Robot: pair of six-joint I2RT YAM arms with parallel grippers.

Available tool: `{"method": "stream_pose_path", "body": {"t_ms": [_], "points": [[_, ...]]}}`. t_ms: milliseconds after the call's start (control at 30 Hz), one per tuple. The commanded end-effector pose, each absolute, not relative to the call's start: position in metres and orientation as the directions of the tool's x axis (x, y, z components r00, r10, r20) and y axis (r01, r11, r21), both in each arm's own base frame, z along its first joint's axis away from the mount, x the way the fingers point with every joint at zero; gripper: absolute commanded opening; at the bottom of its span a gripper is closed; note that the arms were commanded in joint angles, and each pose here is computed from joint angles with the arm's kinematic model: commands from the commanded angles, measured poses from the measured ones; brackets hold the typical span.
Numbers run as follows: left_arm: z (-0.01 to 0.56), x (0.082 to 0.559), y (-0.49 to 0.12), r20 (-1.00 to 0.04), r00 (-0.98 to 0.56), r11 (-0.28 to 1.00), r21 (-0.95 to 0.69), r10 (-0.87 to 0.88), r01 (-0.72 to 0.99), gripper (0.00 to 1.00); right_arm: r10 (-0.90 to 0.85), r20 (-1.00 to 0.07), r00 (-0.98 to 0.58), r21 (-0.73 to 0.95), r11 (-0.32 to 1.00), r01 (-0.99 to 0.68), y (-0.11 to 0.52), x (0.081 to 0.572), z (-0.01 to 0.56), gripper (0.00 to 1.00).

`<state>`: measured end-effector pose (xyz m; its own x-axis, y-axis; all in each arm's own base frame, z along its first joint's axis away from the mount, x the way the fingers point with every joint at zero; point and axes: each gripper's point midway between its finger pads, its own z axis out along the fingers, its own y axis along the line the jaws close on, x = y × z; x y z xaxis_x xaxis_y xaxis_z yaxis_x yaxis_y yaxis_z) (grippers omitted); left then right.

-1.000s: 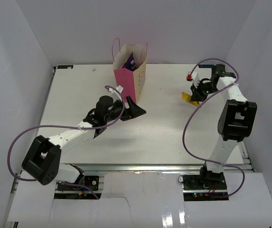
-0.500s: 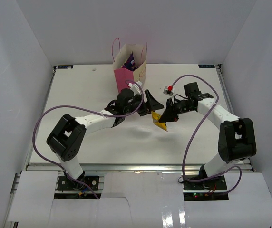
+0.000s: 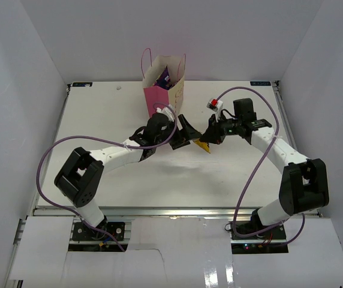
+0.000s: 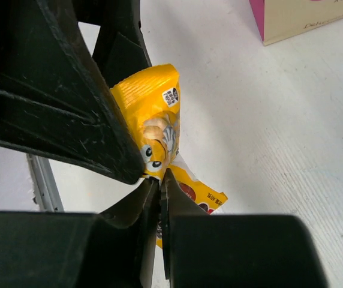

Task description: Place the snacks into the paper bag

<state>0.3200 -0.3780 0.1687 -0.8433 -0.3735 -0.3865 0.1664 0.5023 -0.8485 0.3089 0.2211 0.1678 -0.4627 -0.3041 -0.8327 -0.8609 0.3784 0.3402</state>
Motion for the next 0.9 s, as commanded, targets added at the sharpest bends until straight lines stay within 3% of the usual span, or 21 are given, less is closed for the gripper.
{"method": "stream_pose_path", "body": {"t_ms": [0, 267, 367, 533, 767, 833, 867], "points": [[0.179, 0.326, -0.373, -0.379, -0.829, 0.532, -0.838, -0.411, 0.12, 0.87, -0.277, -0.868, -0.412, 0.284, 0.403, -0.87, 0.236, 0.313, 0.184, 0.08], [0.178, 0.329, -0.369, -0.376, -0.814, 0.534, -0.84, -0.443, 0.097, 0.85, -0.297, -0.864, -0.406, 0.278, 0.391, -0.877, 0.248, 0.302, 0.177, 0.08], [0.179, 0.328, -0.368, -0.375, -0.811, 0.531, -0.842, -0.449, 0.096, 0.7, -0.299, -0.865, -0.404, 0.273, 0.395, -0.877, 0.247, 0.303, 0.176, 0.08], [0.178, 0.329, -0.368, -0.373, -0.811, 0.531, -0.842, -0.451, 0.092, 0.59, -0.3, -0.865, -0.401, 0.283, 0.369, -0.885, 0.249, 0.296, 0.175, 0.08], [0.184, 0.33, -0.366, -0.392, -0.801, 0.53, -0.84, -0.453, 0.111, 0.27, -0.303, -0.869, -0.391, 0.283, 0.344, -0.895, 0.249, 0.291, 0.174, 0.09], [0.187, 0.328, -0.366, -0.399, -0.801, 0.526, -0.841, -0.447, 0.125, 0.2, -0.307, -0.87, -0.387, 0.28, 0.339, -0.898, 0.25, 0.29, 0.174, 0.14], [0.187, 0.328, -0.366, -0.406, -0.8, 0.531, -0.837, -0.442, 0.132, 0.18, -0.308, -0.87, -0.385, 0.279, 0.338, -0.899, 0.249, 0.291, 0.174, 0.23]]}}
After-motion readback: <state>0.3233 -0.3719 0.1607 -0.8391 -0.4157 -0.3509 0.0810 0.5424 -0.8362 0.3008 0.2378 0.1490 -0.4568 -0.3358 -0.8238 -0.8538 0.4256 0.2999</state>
